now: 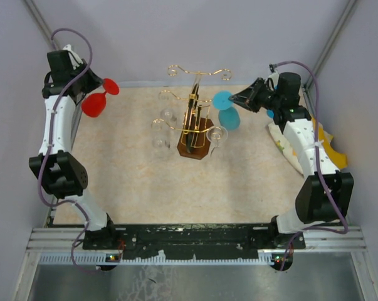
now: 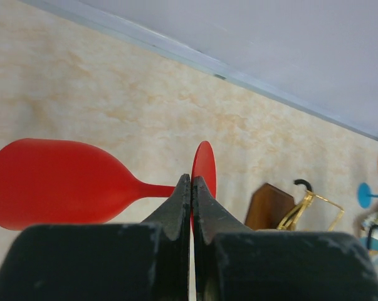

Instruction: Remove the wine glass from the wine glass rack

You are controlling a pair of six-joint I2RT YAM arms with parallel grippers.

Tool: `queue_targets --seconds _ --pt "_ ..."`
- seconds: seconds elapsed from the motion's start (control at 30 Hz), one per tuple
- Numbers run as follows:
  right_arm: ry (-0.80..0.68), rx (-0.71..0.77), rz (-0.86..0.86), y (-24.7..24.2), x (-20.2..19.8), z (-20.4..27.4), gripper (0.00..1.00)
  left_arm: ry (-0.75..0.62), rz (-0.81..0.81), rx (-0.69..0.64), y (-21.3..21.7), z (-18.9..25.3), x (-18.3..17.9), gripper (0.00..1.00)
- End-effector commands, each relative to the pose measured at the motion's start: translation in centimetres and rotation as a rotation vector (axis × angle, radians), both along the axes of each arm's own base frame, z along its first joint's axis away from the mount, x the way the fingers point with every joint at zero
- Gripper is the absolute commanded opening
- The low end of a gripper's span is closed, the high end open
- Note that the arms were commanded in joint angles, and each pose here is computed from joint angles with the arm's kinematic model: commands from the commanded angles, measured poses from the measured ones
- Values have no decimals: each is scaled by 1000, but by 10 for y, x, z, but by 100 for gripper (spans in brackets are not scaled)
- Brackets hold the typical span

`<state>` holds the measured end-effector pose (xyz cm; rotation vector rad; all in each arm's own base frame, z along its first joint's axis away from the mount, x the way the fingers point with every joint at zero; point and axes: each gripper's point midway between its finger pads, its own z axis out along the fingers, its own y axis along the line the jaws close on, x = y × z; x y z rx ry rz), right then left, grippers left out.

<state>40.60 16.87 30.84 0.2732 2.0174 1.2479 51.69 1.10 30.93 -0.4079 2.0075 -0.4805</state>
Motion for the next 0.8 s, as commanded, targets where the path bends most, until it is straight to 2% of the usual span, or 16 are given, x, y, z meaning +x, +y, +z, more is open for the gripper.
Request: queue_targets --seconds 0.0,0.1,0.27,0.53,0.77 --pt "-141 25 23 1 -8 50 0 50 139 257 42 -1 -9 0" --pt "-148 28 34 2 -9 55 0 106 204 412 52 -15 -13 0" --pt "-163 36 58 3 -6 64 0 189 220 630 45 -40 -16 0" --pt "-170 46 63 2 8 64 0 342 229 797 51 -96 -29 0" --pt "-179 38 46 -11 19 61 0 421 277 904 64 -118 -38 0"
